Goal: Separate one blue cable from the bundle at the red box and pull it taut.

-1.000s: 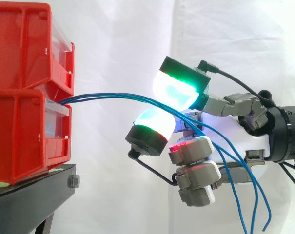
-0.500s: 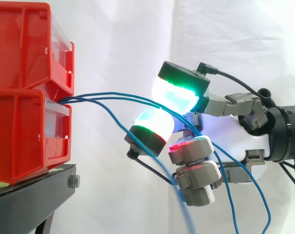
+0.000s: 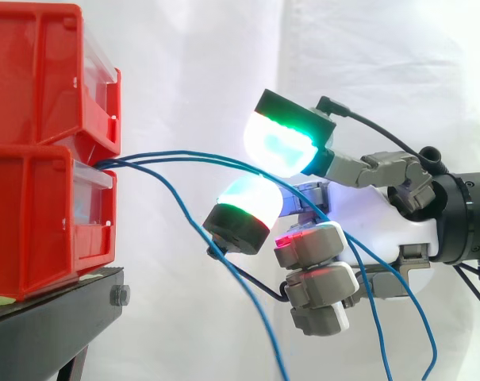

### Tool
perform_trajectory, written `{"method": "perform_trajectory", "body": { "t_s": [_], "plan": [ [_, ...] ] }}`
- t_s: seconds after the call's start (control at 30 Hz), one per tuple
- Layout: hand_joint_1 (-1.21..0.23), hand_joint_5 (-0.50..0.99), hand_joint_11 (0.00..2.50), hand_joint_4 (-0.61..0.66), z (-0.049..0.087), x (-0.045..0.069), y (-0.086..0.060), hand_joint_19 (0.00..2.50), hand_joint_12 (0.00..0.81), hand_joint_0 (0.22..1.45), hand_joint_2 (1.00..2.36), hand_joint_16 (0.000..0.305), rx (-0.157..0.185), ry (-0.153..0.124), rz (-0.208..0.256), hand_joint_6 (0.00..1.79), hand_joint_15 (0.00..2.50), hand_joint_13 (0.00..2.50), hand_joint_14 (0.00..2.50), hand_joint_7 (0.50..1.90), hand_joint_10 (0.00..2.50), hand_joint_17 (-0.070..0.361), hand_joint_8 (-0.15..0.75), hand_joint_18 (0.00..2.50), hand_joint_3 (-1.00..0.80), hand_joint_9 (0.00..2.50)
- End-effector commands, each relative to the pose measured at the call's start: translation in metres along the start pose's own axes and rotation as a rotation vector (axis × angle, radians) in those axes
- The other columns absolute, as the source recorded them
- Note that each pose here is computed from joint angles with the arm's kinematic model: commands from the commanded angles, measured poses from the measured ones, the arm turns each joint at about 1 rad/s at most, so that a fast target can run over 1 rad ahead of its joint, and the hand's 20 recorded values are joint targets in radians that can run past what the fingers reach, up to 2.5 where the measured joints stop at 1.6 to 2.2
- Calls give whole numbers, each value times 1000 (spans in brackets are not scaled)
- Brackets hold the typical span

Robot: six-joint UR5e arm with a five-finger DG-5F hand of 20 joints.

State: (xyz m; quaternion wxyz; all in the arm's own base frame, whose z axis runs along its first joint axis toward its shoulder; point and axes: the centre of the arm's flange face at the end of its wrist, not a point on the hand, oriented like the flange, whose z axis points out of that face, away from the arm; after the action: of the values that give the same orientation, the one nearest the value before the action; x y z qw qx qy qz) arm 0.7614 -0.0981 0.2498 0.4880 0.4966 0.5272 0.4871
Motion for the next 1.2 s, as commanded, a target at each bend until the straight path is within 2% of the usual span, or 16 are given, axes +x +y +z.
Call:
{"method": "perform_trajectory", "body": {
  "t_s": [0.0, 0.2, 0.27, 0.5, 0.6, 0.67, 0.97, 1.17],
  "plan": [
    [-522, -127, 1176, 31, 0, 0, 1, 1008, 344, 611, 1006, 50, -2, 0, -5, 823, 1179, 1194, 31, 1124, 28, 112, 286, 898, -427, 1235],
    [-742, -142, 1201, 42, 0, 1, 0, 1006, 346, 601, 1014, 51, 0, 2, -44, 834, 1173, 1186, 31, 1168, 27, 115, 286, 889, -311, 1180],
    [-773, -147, 1201, 40, 0, 1, 1, 1005, 347, 605, 1014, 51, -2, 2, -45, 841, 1169, 1176, 32, 1197, 29, 115, 284, 876, -300, 1179],
    [-833, -156, 1202, 42, 0, 1, 1, 990, 346, 639, 1012, 51, 0, 2, -59, 865, 1165, 1171, 32, 1169, 29, 115, 280, 878, -350, 1162],
    [-846, -159, 1201, 52, 0, 2, 1, 988, 342, 650, 1004, 51, 0, 2, -73, 868, 1167, 1170, 32, 1158, 27, 114, 280, 880, -449, 1161],
    [-836, -159, 1188, 53, 0, 2, 1, 987, 347, 631, 1000, 51, 1, 2, -75, 869, 1164, 1171, 31, 1145, 28, 114, 282, 881, -500, 1160],
    [-673, -150, 1203, 61, 0, 4, 1, 972, 372, 543, 1000, 54, 1, 6, -79, 862, 1161, 1196, 30, 1124, 27, 121, 301, 908, -500, 1194],
    [-619, -149, 1179, 68, 1, 5, 1, 974, 387, 503, 1000, 57, 1, 5, -58, 856, 1147, 1201, 30, 1130, 26, 129, 314, 928, -500, 1201]
  ]
}}
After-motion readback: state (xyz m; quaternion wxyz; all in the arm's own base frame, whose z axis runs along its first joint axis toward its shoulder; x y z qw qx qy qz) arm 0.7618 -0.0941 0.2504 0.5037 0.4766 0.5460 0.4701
